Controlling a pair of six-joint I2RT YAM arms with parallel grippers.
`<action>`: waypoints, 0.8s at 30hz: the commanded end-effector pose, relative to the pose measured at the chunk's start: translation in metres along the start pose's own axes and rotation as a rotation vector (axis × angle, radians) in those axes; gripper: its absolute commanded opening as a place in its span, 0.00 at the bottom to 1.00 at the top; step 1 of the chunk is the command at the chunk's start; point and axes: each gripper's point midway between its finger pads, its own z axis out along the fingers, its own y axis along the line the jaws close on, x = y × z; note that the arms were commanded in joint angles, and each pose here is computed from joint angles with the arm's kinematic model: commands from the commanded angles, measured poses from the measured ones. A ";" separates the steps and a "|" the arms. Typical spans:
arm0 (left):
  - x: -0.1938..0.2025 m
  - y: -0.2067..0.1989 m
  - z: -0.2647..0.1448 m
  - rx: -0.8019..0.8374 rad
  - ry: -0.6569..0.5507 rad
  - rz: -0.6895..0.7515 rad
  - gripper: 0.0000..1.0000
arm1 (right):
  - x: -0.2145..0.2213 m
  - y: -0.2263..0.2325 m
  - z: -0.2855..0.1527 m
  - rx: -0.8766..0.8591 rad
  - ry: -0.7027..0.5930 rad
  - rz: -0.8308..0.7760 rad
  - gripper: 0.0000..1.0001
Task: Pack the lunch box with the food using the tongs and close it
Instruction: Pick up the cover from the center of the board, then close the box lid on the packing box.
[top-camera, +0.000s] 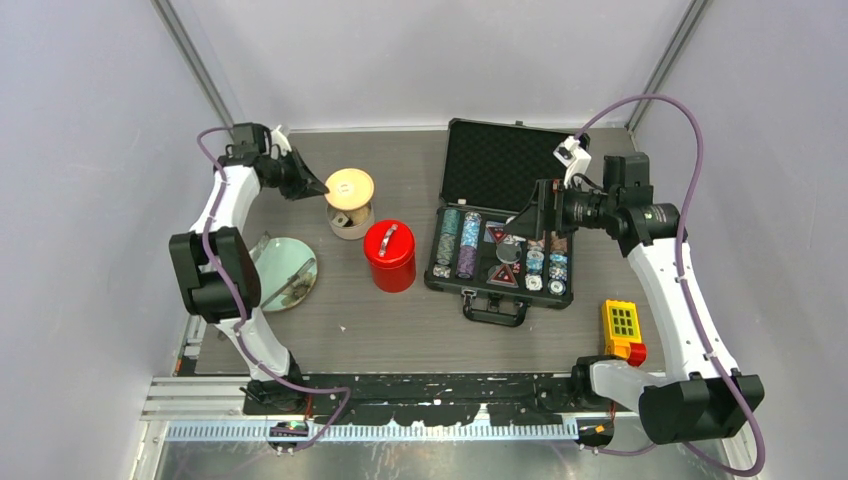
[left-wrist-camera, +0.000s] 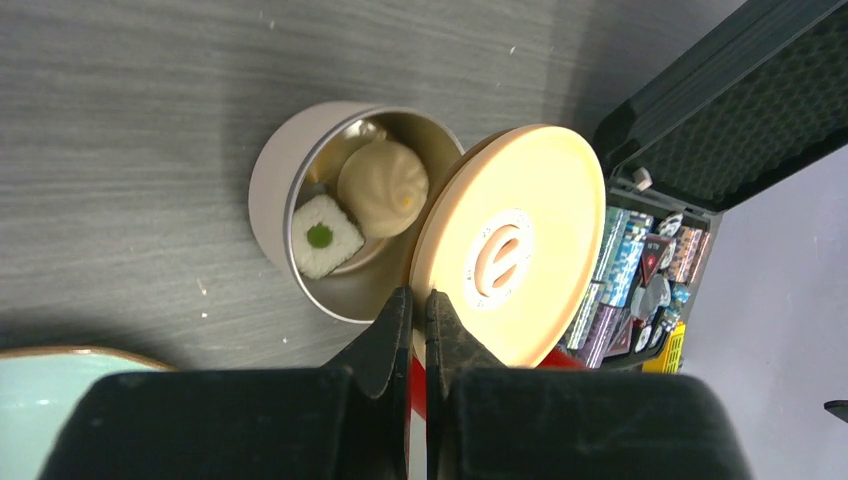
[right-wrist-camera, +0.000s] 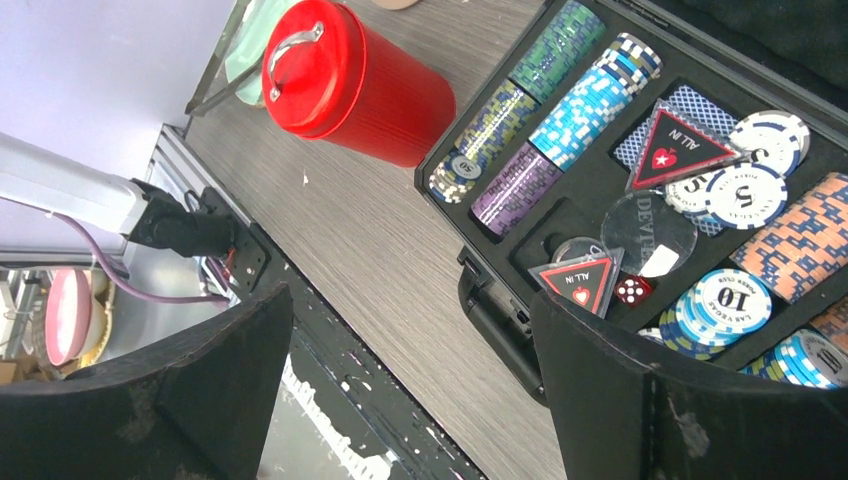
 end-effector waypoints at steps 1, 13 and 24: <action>0.008 -0.002 -0.011 0.010 0.013 0.014 0.00 | -0.009 0.010 -0.017 0.022 -0.046 -0.078 0.93; 0.018 0.026 0.007 -0.069 0.061 -0.011 0.00 | -0.004 0.012 -0.021 0.035 -0.049 -0.091 0.93; 0.022 0.044 0.025 -0.100 0.096 -0.032 0.00 | -0.002 0.011 -0.020 0.028 -0.042 -0.089 0.93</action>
